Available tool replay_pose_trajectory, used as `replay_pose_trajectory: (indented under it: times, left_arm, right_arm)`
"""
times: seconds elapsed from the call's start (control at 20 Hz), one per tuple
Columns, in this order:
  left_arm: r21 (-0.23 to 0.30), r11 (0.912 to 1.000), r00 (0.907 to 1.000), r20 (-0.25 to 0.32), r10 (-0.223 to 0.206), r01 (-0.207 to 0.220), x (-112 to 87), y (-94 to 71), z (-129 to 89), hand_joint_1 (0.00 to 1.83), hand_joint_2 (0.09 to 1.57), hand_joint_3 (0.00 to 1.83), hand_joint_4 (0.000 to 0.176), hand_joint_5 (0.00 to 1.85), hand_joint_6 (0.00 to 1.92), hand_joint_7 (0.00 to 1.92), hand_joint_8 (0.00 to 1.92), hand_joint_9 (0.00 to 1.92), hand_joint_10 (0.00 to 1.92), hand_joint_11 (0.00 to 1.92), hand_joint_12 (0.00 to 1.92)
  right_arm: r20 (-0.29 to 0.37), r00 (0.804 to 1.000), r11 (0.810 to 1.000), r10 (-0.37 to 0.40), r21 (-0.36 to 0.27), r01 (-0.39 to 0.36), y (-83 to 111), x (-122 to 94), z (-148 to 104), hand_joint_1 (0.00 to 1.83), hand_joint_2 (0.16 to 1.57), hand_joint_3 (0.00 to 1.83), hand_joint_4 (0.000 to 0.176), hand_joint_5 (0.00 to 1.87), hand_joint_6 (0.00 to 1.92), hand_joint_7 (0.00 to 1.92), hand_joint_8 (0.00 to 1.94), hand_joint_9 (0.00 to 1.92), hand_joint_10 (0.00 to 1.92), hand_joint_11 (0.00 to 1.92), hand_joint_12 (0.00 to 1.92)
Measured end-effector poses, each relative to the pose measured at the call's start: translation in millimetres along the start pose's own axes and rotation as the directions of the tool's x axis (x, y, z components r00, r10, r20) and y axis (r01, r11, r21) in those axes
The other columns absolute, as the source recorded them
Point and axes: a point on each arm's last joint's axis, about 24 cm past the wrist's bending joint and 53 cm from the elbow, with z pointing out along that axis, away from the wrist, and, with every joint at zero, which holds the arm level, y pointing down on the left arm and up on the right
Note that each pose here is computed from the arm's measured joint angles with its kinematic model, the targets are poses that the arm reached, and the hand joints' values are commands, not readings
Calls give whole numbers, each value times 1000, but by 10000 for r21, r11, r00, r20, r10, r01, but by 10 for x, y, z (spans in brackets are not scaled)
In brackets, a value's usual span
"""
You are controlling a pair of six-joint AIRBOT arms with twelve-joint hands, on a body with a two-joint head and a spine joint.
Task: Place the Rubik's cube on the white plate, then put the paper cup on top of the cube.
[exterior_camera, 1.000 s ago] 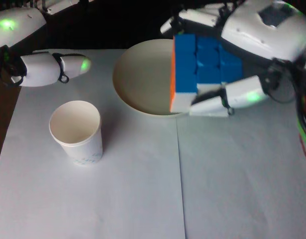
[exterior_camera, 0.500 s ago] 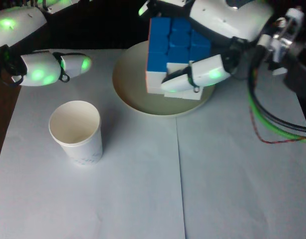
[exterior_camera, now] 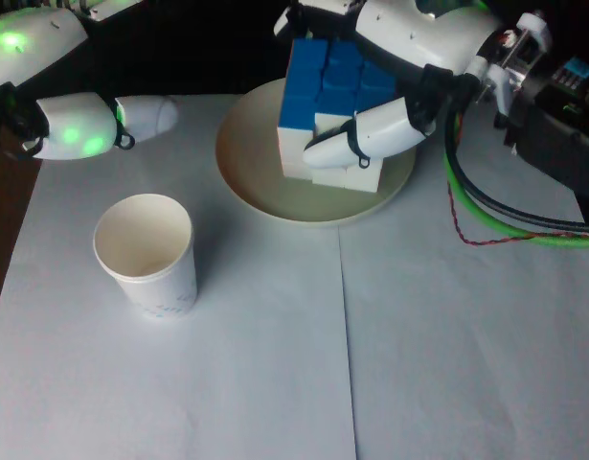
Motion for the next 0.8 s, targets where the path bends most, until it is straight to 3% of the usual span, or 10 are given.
replay_pose_trajectory:
  times: [0.05, 0.1, 0.2, 0.25, 0.3, 0.4, 0.55, 0.7, 0.75, 0.8]
  left_arm:
    - [4, 10000, 10000, 1, 7, -7, 0, -1, 0, 434, 1306, 5, 84, 32, 6, 0, 0, 0, 0, 0, 0]
    - [4, 10000, 10000, 1, 3, -3, 0, -1, 0, 454, 1306, 4, 86, 35, 6, 0, 0, 0, 0, 0, 0]
    - [3, 10000, 10000, 7, -8, 8, -1, -2, 0, 485, 1305, 2, 125, 40, 5, 0, 0, 0, 0, 0, 0]
    - [7, 10000, 10000, 4, -3, 3, 0, -2, 0, 477, 1317, 6, 92, 39, 4, 0, 0, 0, 0, 0, 0]
    - [15, 10000, 10000, -2, 9, -9, 1, -4, 0, 466, 1320, 6, 88, 37, 2, 0, 0, 0, 0, 0, 0]
    - [1, 10000, 10000, 9, -6, 6, -2, 0, 0, 534, 1310, 0, 125, 44, 3, 0, 0, 0, 0, 0, 0]
    - [1, 10000, 10000, 14, -8, 8, -4, -1, -1, 499, 1324, 3, 83, 48, 2, 0, 0, 0, 0, 0, 0]
    - [-1, 10000, 10000, 15, -11, 11, -4, 0, 0, 539, 1306, 0, 117, 50, 2, 0, 0, 0, 0, 0, 0]
    - [7, 10000, 10000, 29, -14, 14, -7, -2, 0, 538, 1306, 0, 98, 52, 3, 0, 0, 0, 0, 0, 0]
    - [-3, 10000, 10000, 37, -27, 27, -8, 1, -1, 501, 1314, 1, 88, 42, 0, 0, 0, 0, 0, 0, 0]
  right_arm:
    - [-12, 9999, 9999, 125, 92, -125, -36, 27, -3, 981, 1162, 1, 0, 244, 812, 495, 378, 411, 915, 235, 1702]
    - [-39, 9997, 9996, 235, 174, -234, -62, 56, -3, 975, 1165, 0, 0, 233, 769, 509, 243, 374, 929, 203, 1725]
    - [-120, 9992, 9989, 373, 294, -369, -101, 118, -3, 971, 1165, 0, 0, 221, 672, 488, 199, 319, 1022, 144, 1785]
    - [-104, 9990, 9986, 442, 304, -438, -102, 125, 2, 936, 1169, 1, 0, 196, 645, 475, 198, 319, 1028, 172, 1787]
    - [-118, 9989, 9985, 462, 311, -458, -102, 135, 4, 930, 1171, 1, 0, 188, 612, 451, 185, 310, 1011, 177, 1769]
    - [-104, 9984, 9979, 560, 338, -556, -106, 145, 8, 870, 1170, 0, 0, 191, 305, 376, 103, 201, 1003, 78, 1772]
    - [-125, 9982, 9976, 589, 381, -584, -126, 161, -2, 786, 1158, 0, 0, 101, 40, 172, 0, 44, 911, 1, 1785]
    - [-79, 9980, 9974, 623, 365, -619, -125, 150, -4, 610, 1132, 0, 13, 0, 0, 0, 0, 2, 88, 0, 1320]
    - [38, 9979, 9975, 641, 290, -642, -113, 117, -3, 552, 1126, 0, 9, 0, 0, 0, 0, 0, 18, 0, 1246]
    - [96, 9977, 9974, 669, 255, -671, -105, 102, -2, 540, 1096, 0, 23, 0, 0, 0, 0, 22, 25, 0, 1321]
